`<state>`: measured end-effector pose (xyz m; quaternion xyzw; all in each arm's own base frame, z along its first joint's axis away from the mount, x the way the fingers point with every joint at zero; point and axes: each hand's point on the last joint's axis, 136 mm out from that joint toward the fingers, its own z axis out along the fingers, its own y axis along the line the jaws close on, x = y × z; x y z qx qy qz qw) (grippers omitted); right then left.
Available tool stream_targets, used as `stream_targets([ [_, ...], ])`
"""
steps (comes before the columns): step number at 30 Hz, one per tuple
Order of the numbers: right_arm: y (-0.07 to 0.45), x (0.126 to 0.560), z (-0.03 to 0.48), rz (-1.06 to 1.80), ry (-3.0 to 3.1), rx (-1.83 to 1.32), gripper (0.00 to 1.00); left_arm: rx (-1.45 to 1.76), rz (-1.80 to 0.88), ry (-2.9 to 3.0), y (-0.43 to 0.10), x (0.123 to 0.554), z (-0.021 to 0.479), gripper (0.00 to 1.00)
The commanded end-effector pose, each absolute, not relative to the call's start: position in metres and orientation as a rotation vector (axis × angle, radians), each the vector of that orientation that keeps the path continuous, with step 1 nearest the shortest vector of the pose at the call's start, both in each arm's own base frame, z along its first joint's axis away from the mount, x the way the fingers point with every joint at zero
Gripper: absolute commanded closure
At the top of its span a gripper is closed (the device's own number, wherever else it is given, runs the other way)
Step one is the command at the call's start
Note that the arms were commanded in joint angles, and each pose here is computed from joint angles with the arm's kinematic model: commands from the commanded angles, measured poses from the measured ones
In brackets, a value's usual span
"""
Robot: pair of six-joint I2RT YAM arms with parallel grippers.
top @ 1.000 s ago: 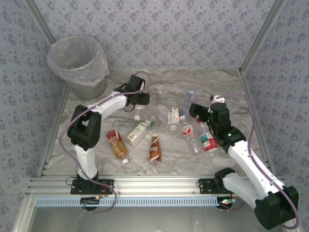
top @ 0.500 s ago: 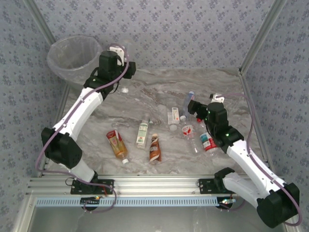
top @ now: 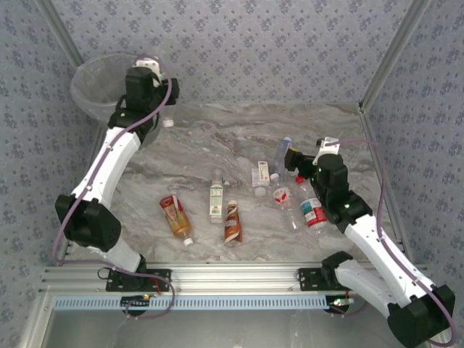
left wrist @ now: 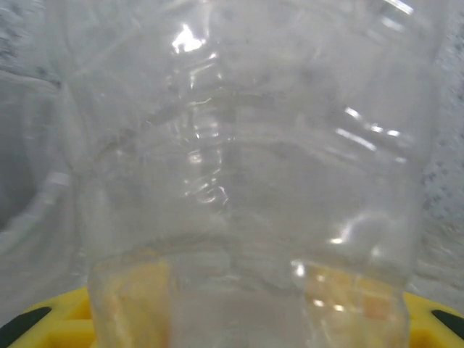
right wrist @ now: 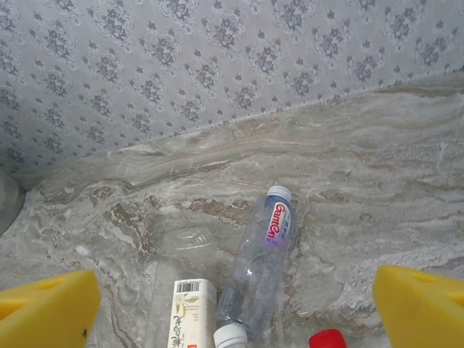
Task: Put the plastic bottles in the bin
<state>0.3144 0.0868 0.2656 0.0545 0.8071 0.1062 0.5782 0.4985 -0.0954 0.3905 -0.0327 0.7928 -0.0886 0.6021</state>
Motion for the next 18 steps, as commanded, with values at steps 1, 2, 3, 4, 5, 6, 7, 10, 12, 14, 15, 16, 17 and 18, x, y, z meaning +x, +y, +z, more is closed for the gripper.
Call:
stream_targets([
  [1,0.089,0.312,0.268,0.222,1.892,0.056,0.01,-0.110,-0.197,1.727,-0.075,0.508,0.432,0.57],
  [2,0.090,0.312,0.266,0.224,1.895,0.052,0.01,-0.111,-0.201,1.720,-0.070,0.511,0.436,0.57],
  [3,0.090,0.312,0.265,0.226,1.897,0.053,0.01,-0.111,-0.199,1.710,-0.064,0.515,0.440,0.57],
  [4,0.090,0.313,0.261,0.226,1.898,0.058,0.01,-0.108,-0.193,1.703,-0.059,0.519,0.444,0.57],
  [5,0.090,0.313,0.261,0.231,1.890,0.064,0.01,-0.107,-0.182,1.693,-0.054,0.522,0.449,0.57],
  [6,0.089,0.314,0.258,0.234,1.886,0.076,0.01,-0.103,-0.163,1.681,-0.048,0.525,0.455,0.57],
  [7,0.089,0.315,0.256,0.237,1.882,0.086,0.01,-0.095,-0.141,1.669,-0.042,0.529,0.460,0.57],
  [10,0.091,0.318,0.251,0.255,1.877,0.101,0.01,-0.081,-0.068,1.638,-0.026,0.540,0.474,0.56],
  [12,0.093,0.320,0.251,0.254,1.884,0.090,0.01,-0.104,0.011,1.644,-0.011,0.550,0.472,0.56],
  [14,0.092,0.321,0.251,0.233,1.896,0.080,0.01,-0.115,0.065,1.651,0.000,0.560,0.469,0.56],
  [15,0.091,0.322,0.249,0.217,1.906,0.077,0.01,-0.127,0.089,1.657,0.008,0.566,0.466,0.56],
  [16,0.090,0.323,0.249,0.203,1.907,0.077,0.01,-0.144,0.110,1.661,0.016,0.572,0.464,0.56],
  [17,0.088,0.323,0.250,0.191,1.906,0.080,0.01,-0.157,0.117,1.674,0.023,0.578,0.459,0.56],
  [18,0.087,0.323,0.249,0.181,1.906,0.085,0.01,-0.168,0.117,1.695,0.028,0.583,0.453,0.56],
])
